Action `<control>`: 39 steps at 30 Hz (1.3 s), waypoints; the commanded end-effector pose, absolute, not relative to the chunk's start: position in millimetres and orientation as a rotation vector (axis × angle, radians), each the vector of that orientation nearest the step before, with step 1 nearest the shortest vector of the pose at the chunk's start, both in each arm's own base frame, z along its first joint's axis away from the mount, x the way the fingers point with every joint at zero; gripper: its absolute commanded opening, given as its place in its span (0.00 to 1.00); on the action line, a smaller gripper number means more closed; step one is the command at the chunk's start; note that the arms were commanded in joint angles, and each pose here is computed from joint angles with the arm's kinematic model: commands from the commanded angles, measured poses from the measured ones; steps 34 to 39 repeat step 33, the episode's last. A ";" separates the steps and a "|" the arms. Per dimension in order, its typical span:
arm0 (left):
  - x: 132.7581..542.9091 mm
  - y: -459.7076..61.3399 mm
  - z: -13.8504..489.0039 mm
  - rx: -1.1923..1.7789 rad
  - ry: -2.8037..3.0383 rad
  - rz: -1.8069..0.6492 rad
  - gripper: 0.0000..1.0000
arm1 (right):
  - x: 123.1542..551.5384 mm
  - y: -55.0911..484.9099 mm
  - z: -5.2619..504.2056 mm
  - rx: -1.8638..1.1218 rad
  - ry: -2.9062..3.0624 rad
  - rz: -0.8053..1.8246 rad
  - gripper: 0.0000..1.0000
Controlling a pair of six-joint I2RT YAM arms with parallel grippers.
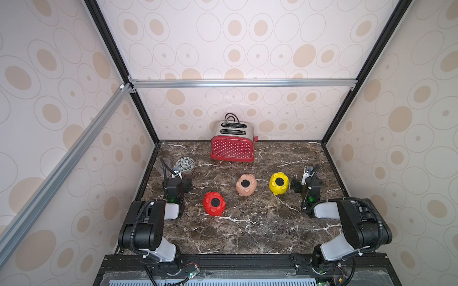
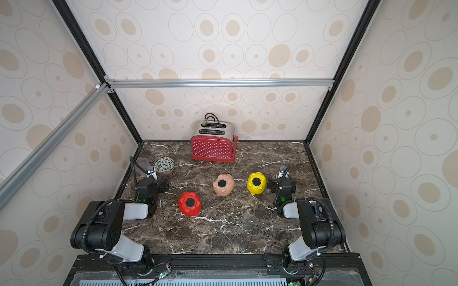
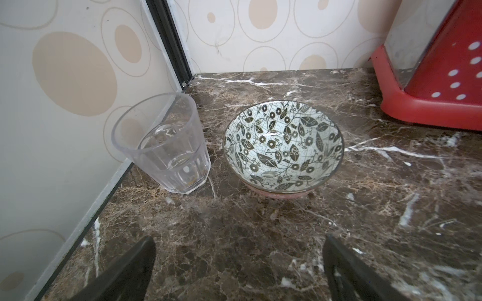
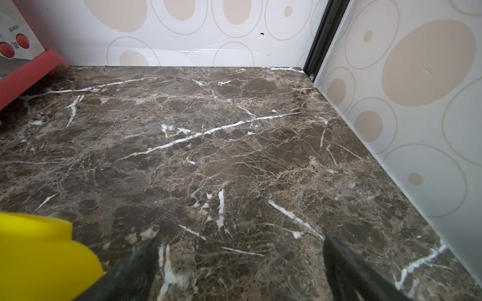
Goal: Close piggy banks
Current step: Reset both arms
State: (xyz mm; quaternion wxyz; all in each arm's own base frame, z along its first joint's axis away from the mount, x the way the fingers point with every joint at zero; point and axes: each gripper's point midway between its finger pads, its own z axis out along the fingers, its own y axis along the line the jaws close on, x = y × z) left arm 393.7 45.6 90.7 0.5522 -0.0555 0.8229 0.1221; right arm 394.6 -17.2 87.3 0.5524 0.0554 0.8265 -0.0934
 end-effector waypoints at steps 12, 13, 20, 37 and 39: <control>398.6 46.6 99.1 -0.135 1.924 0.282 0.99 | 392.3 -18.1 88.9 0.135 1.951 -0.218 1.00; 398.4 46.8 98.9 -0.136 1.925 0.282 0.99 | 392.3 -17.9 88.6 0.135 1.952 -0.217 1.00; 398.5 46.5 99.1 -0.135 1.924 0.281 0.99 | 392.3 -18.0 88.9 0.136 1.951 -0.217 1.00; 399.4 47.4 97.7 -0.134 1.932 0.262 0.99 | 392.3 -18.0 88.9 0.135 1.951 -0.217 1.00; 399.4 47.4 97.7 -0.134 1.932 0.262 0.99 | 392.3 -18.0 88.9 0.135 1.951 -0.217 1.00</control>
